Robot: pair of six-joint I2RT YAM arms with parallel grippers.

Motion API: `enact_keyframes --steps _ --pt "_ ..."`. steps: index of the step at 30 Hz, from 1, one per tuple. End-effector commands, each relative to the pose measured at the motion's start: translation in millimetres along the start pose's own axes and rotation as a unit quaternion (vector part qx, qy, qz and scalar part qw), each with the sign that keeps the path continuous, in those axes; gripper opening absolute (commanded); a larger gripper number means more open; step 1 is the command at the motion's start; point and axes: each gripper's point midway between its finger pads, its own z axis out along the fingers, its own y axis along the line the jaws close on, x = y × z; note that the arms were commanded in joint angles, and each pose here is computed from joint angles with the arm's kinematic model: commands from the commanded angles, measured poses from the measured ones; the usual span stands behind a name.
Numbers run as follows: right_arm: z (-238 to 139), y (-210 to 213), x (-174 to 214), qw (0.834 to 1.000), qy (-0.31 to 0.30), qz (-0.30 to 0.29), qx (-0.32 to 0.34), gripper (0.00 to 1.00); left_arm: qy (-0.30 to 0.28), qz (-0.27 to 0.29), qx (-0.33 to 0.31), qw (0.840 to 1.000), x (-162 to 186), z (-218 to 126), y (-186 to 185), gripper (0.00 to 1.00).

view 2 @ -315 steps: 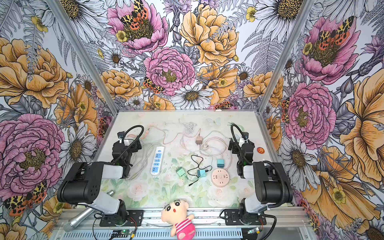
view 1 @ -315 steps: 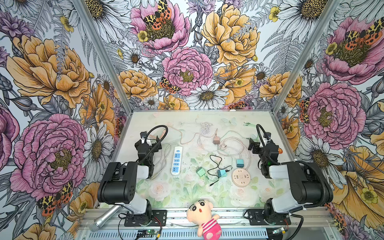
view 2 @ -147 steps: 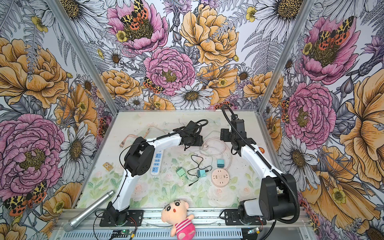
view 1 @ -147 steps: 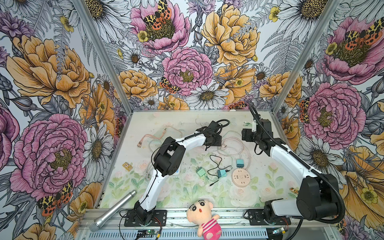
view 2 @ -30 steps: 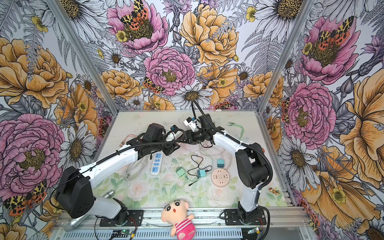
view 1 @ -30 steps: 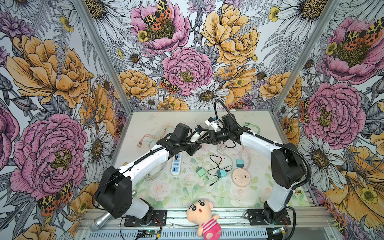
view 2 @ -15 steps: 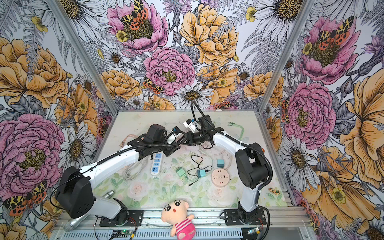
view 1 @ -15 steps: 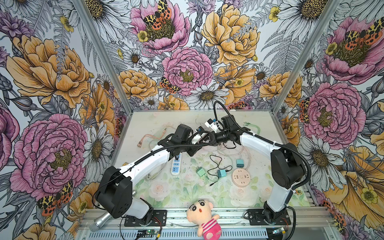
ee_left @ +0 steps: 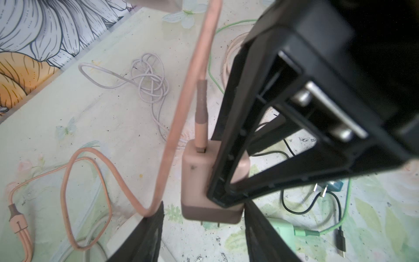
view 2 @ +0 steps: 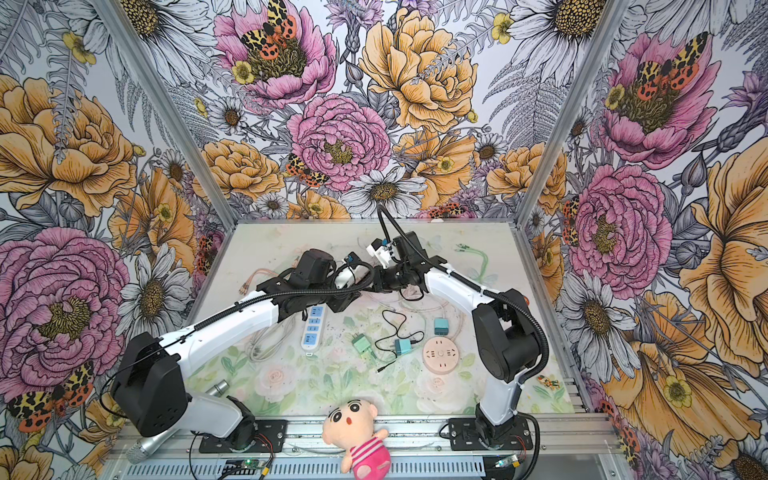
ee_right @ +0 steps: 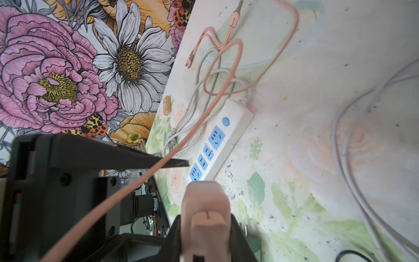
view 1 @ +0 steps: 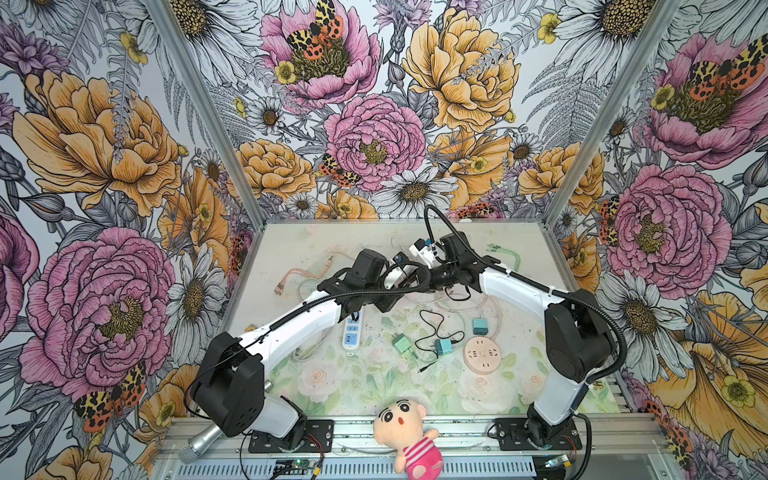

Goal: Insert the plug
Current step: 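Open the left gripper and withdraw it while the right gripper holds the charger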

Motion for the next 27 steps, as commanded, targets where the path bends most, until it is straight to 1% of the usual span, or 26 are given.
enact_keyframes --steps 1,4,6,8,10,13,16,18,21,23,27 --pt "-4 -10 -9 0.999 -0.016 0.012 0.047 0.00 -0.025 -0.049 -0.046 0.997 -12 -20 21 0.60" --pt "-8 -11 -18 0.997 -0.032 0.020 0.062 0.00 -0.023 -0.088 -0.041 0.995 3 -25 23 0.61" --pt "-10 -9 -23 0.997 -0.040 0.023 0.068 0.00 -0.013 -0.137 -0.051 0.989 18 -23 37 0.61" --pt "-10 -6 -25 0.997 -0.042 0.024 0.067 0.00 -0.013 -0.190 -0.035 0.981 28 -21 49 0.60" --pt "-9 -3 -26 0.997 -0.042 0.024 0.066 0.00 -0.021 -0.245 -0.012 0.969 34 -20 61 0.59" --pt "-6 -2 -23 0.995 -0.044 0.025 0.081 0.00 -0.035 -0.321 -0.020 0.946 44 -19 89 0.59" --pt "4 7 -17 0.995 -0.038 0.012 0.094 0.00 -0.023 -0.378 -0.026 0.925 56 -12 108 0.58" --pt "10 12 -14 0.994 -0.035 0.005 0.101 0.00 -0.016 -0.392 -0.015 0.920 58 -6 108 0.58" --pt "14 18 -13 0.993 -0.037 0.005 0.108 0.00 -0.005 -0.391 0.005 0.920 58 4 101 0.59" --pt "13 19 -16 0.992 -0.045 0.013 0.115 0.00 0.005 -0.398 0.004 0.917 62 10 100 0.59" --pt "13 23 -19 0.991 -0.053 0.020 0.118 0.00 0.022 -0.423 -0.004 0.906 74 21 104 0.59"
